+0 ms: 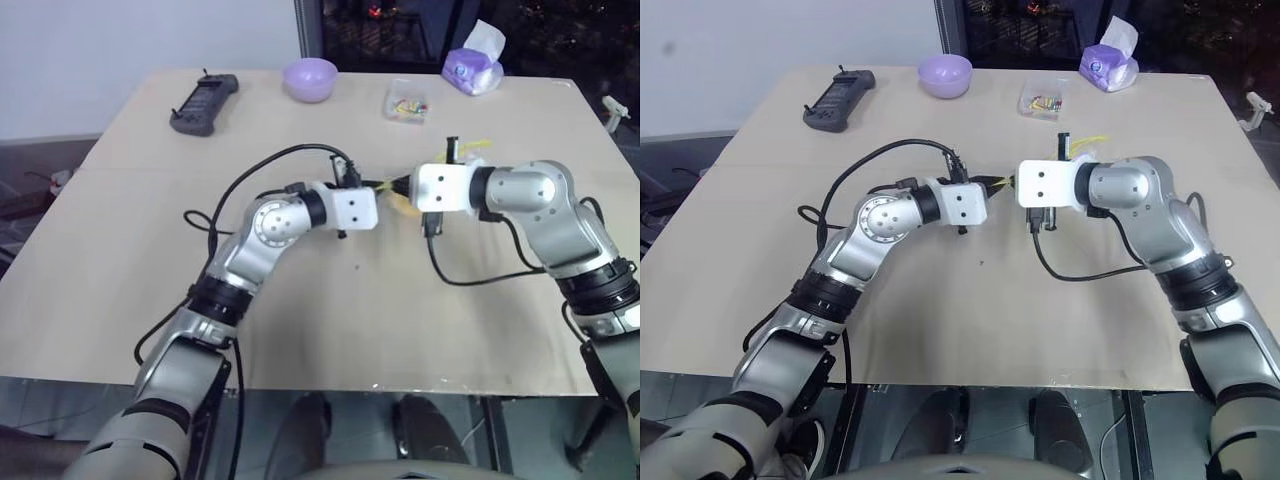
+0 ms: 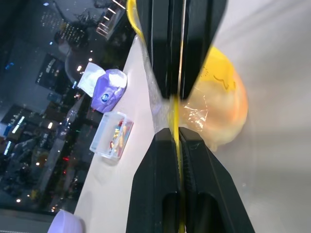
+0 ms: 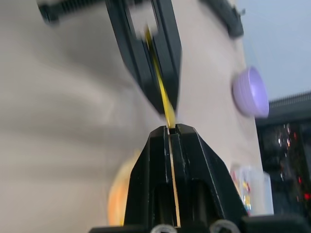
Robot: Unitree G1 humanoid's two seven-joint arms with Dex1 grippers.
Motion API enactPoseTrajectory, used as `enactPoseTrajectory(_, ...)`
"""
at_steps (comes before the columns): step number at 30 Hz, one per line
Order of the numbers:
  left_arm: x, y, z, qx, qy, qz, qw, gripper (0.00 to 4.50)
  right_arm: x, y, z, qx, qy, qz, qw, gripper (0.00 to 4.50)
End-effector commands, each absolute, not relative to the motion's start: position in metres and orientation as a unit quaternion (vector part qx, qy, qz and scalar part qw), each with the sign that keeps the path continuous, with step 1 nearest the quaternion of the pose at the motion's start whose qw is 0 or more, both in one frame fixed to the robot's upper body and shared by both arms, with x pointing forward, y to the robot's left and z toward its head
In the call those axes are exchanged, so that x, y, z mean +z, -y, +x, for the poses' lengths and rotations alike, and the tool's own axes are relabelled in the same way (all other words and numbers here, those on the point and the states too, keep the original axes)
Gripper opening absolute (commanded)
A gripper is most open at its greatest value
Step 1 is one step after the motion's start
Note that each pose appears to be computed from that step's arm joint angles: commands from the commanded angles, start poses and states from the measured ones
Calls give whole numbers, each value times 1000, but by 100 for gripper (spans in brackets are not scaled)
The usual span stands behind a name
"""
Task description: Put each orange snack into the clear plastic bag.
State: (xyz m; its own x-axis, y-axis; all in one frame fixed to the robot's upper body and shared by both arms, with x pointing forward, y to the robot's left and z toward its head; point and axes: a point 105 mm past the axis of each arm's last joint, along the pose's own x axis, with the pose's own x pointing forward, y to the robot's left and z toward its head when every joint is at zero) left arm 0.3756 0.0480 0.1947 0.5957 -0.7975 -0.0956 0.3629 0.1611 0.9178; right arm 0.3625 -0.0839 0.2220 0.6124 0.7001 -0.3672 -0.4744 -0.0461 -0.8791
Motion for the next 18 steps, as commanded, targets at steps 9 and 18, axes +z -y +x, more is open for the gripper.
enactPoseTrajectory(9,216,-63,385,-350,250,545,720,0,251,137,381,333,79,-608,717,3)
enactPoseTrajectory(18,217,-60,385,-353,256,543,718,0,257,127,374,344,103,-596,718,3)
